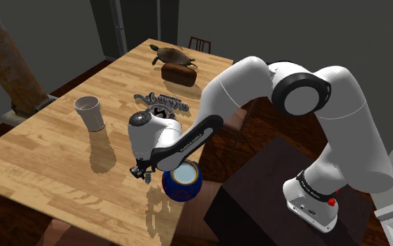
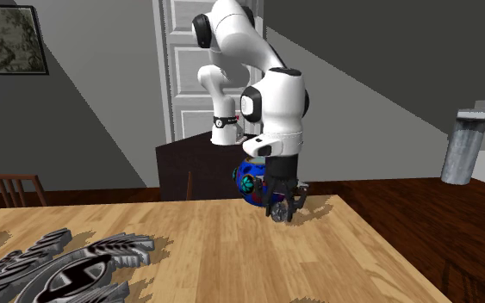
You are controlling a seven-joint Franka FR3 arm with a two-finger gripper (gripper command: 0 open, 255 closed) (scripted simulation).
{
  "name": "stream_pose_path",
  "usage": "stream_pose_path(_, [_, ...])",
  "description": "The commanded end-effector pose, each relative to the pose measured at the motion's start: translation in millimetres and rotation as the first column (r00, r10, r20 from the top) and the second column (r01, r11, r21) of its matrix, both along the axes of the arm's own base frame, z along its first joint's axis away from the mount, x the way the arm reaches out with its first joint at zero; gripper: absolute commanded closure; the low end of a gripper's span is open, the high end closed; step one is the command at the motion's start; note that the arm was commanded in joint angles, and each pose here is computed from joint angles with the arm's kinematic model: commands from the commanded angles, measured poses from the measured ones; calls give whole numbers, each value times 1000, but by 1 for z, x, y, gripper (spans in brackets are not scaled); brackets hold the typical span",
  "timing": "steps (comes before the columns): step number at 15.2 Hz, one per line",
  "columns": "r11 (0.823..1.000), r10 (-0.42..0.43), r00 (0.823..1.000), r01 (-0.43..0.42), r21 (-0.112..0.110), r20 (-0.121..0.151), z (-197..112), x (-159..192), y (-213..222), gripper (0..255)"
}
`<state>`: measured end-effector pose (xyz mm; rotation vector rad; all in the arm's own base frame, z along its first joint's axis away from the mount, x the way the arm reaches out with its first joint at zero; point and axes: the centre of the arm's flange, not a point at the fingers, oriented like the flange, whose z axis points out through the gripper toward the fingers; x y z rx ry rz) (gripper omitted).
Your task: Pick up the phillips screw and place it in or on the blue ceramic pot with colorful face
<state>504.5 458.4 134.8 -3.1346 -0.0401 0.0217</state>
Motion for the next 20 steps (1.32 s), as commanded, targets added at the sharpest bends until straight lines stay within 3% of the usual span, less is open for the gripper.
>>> stream_pose_path(1, [1000, 0, 1000, 0, 0, 0, 12, -1, -1, 255])
stream_pose_path(20, [1000, 0, 1000, 0, 0, 0, 112, -1, -1, 255])
